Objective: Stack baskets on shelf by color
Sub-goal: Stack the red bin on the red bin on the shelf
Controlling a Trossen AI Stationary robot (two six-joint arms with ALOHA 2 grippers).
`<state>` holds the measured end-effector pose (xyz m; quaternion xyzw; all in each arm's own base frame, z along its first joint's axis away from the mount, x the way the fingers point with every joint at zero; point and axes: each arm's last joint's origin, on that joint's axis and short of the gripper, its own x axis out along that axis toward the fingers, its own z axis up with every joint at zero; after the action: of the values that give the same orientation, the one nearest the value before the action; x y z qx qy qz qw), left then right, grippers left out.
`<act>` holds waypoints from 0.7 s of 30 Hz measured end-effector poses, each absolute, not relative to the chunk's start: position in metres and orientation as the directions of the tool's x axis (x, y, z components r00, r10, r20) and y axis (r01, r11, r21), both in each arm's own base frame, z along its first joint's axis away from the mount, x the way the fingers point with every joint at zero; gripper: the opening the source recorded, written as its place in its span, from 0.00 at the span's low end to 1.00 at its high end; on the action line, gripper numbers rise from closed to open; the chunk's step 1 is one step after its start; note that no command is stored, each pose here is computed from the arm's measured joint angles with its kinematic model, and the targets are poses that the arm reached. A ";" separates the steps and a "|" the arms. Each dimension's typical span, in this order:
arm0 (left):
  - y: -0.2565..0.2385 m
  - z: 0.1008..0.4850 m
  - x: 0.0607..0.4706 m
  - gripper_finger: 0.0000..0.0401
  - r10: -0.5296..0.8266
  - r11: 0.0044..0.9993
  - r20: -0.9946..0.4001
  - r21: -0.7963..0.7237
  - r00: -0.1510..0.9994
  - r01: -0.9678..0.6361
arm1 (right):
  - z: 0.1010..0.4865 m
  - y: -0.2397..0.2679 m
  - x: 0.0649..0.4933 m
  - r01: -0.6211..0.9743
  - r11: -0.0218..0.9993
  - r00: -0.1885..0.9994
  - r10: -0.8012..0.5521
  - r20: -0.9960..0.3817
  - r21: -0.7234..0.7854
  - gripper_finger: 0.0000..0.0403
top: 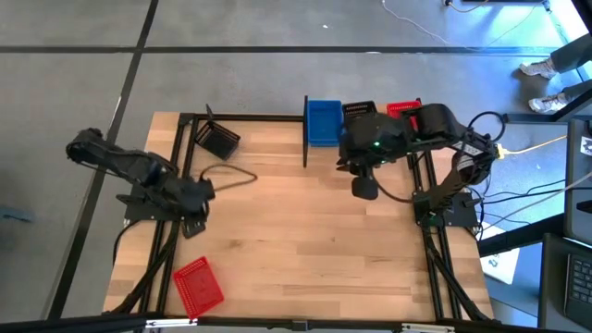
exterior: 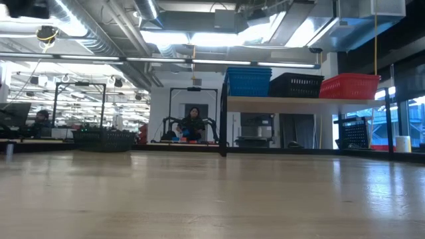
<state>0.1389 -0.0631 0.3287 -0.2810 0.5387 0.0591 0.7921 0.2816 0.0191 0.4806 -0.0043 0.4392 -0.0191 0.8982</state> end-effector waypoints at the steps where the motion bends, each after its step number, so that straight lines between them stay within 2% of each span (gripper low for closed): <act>1: -0.068 0.326 0.141 0.19 -0.226 0.813 -0.895 -0.391 0.385 -0.431 | 0.482 0.019 0.279 0.030 0.999 0.618 -0.038 -0.785 -0.024 0.14; 5: -0.084 0.316 0.150 0.19 -0.259 0.689 -0.920 -0.389 0.294 -0.611 | 0.486 0.020 0.273 -0.019 1.000 0.629 0.005 -0.777 -0.008 0.14; 9: -0.103 0.305 0.156 0.19 -0.252 0.650 -0.943 -0.332 0.219 -0.683 | 0.491 0.024 0.269 -0.184 0.981 0.639 0.172 -0.750 0.068 0.14; 14: -0.131 0.289 0.159 0.19 -0.254 0.661 -0.961 -0.255 0.110 -0.705 | 0.497 0.028 0.267 -0.311 0.942 0.646 0.307 -0.699 0.126 0.14; 21: -0.175 0.264 0.163 0.19 -0.254 0.754 -0.966 -0.229 0.049 -0.616 | 0.498 0.028 0.266 -0.328 0.934 0.643 0.329 -0.692 0.139 0.14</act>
<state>0.1632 -0.1755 0.2644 -0.3219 0.6753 0.1395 0.6488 0.2656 0.0283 0.4977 0.0005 0.3816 0.1810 0.9064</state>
